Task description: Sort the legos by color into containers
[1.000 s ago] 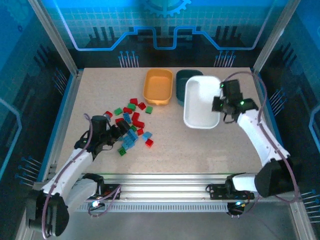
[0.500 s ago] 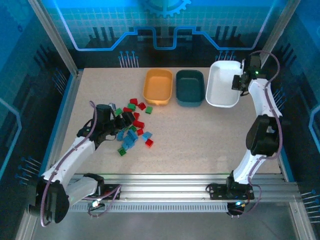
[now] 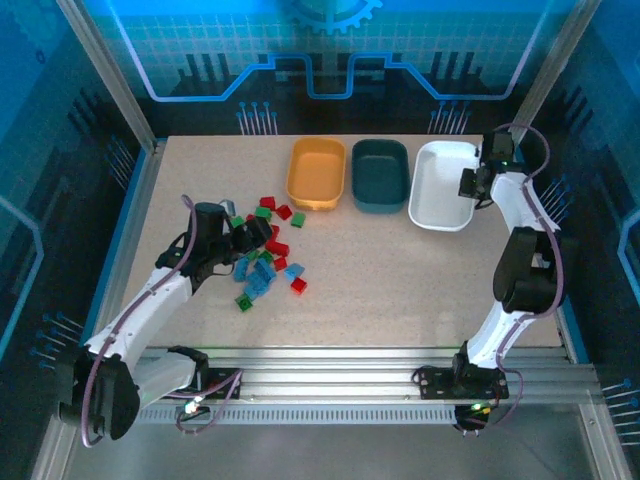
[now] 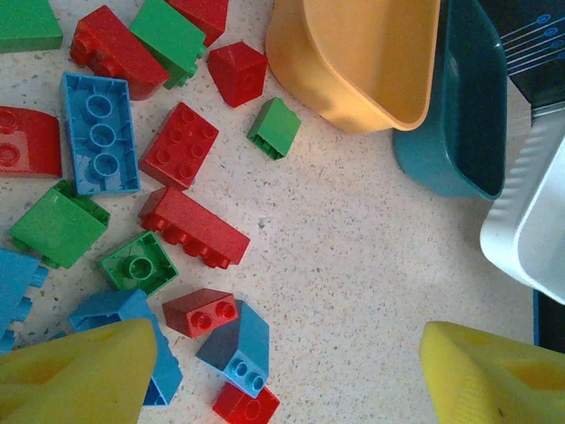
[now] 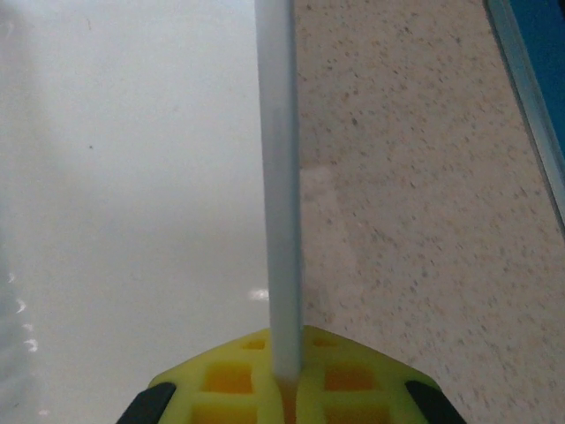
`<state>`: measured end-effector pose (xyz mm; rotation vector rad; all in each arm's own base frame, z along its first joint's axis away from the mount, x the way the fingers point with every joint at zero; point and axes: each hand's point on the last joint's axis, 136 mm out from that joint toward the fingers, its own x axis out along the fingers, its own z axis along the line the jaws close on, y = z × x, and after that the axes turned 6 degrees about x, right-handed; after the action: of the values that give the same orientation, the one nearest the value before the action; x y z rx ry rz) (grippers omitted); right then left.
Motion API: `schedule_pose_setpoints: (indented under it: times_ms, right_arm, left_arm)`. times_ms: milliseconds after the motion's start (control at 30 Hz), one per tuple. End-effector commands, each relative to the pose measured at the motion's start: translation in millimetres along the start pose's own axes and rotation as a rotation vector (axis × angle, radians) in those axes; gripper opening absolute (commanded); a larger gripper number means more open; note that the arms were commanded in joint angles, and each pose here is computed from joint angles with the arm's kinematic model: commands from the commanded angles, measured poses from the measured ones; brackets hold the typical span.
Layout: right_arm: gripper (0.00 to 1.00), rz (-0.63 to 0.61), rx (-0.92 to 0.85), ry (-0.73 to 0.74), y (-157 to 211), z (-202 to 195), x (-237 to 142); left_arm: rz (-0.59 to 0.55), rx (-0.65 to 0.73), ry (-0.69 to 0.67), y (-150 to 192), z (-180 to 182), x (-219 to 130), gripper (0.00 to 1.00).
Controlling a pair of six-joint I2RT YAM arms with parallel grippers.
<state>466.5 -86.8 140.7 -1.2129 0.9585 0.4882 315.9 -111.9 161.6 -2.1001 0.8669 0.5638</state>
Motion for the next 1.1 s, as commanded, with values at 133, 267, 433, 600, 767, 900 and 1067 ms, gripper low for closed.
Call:
schedule_pose_setpoints:
  times_ms: [133, 267, 433, 600, 767, 900, 1067]
  right_arm:
    - [0.0, 0.043, -0.025, -0.021, -5.4, 3.9, 48.8]
    - [0.02, 0.058, -0.053, -0.001, -15.9, 1.6, 68.0]
    - [0.05, 0.096, -0.119, -0.018, -24.5, 5.4, 92.7]
    - [0.11, 0.159, -0.129, -0.066, -27.3, 7.8, 109.9]
    - [0.14, 0.225, -0.106, -0.113, -18.4, 15.1, 120.2]
    - [0.16, 0.254, -0.07, -0.134, -10.9, 21.7, 120.9]
    - [0.16, 0.26, -0.042, -0.182, -5.6, 39.3, 119.2]
  left_arm:
    - [-0.012, 0.037, 0.027, -1.8, -6.8, -1.6, 0.8]
    - [-0.006, 0.044, 0.02, -1.9, -5.5, 1.6, 0.8]
    - [0.007, 0.055, 0.019, -2.3, -5.7, 7.0, 0.81]
    - [0.027, 0.059, 0.014, -4.3, -7.0, 14.1, 0.81]
    - [0.059, 0.046, 0.017, -4.5, -9.1, 23.4, 0.8]
    - [0.063, 0.044, 0.023, -6.1, -11.4, 25.5, 0.8]
    - [0.058, 0.043, 0.027, -5.5, -11.4, 24.6, 0.8]
